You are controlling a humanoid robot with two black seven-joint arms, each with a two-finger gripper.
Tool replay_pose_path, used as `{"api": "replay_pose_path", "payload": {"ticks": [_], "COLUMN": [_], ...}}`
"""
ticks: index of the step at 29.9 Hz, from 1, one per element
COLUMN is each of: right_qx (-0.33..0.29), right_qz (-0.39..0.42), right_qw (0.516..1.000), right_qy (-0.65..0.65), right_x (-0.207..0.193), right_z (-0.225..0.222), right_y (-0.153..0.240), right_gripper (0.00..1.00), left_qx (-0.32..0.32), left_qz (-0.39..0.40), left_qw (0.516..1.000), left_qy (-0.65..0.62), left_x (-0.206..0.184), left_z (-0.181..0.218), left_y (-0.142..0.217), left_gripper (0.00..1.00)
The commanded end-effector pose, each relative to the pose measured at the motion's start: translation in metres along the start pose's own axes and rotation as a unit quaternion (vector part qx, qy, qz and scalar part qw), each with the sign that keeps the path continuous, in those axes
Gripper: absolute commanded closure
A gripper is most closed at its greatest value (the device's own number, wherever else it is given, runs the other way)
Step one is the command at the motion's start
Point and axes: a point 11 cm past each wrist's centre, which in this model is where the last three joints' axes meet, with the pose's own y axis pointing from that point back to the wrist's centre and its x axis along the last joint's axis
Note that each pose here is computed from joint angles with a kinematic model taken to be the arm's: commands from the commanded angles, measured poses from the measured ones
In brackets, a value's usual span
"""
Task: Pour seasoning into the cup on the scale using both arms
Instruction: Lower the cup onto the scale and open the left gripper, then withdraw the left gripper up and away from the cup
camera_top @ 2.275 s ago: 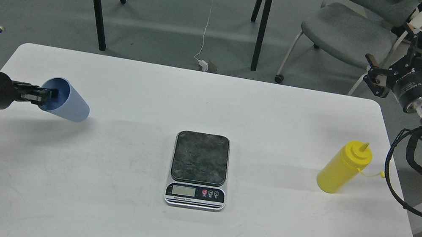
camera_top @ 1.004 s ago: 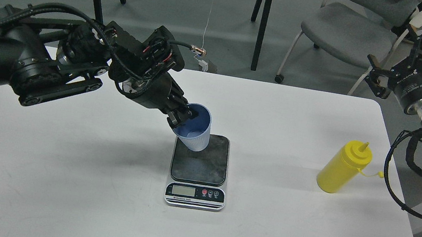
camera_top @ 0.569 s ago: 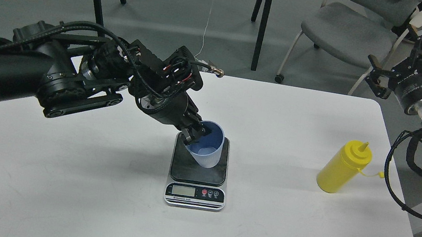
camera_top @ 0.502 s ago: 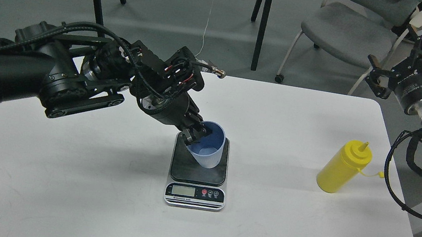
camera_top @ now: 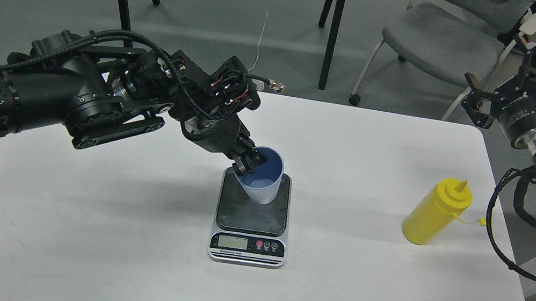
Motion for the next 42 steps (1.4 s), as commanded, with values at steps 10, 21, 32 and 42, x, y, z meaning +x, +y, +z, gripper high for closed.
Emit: {"api": "replay_pose_path", "payload": {"ticks": [10,21,32,42], "right_qx": [-0.001,-0.005,-0.007,0.003], "right_qz": [-0.001,0.002,0.003,0.009], "right_qw": [1.0,1.0,1.0,1.0], "right_qy": [-0.002,-0.003,-0.004,-0.005], "right_x": [-0.001,0.001,0.002,0.007], "right_z": [0.002,0.007,0.009,0.001], "right_y": [0.0,0.003,0.004,0.005], "right_gripper": [0.0,0.0,0.0,0.0], "left_qx": [0.007,-0.01,-0.015,-0.035], "left_qz": [-0.004,0.014,0.026,0.133], "left_qw": [1.0,0.999,0.998,0.977], "left_qy": [0.014,0.041,0.055,0.164], "left_x": [-0.001,0.005,0.011,0.055], "left_z": [-0.004,0.0,-0.001,-0.028], "left_y": [-0.011,-0.01,-0.006,0.05], "left_gripper": [0.92,0.48,0.4,0.32]}}
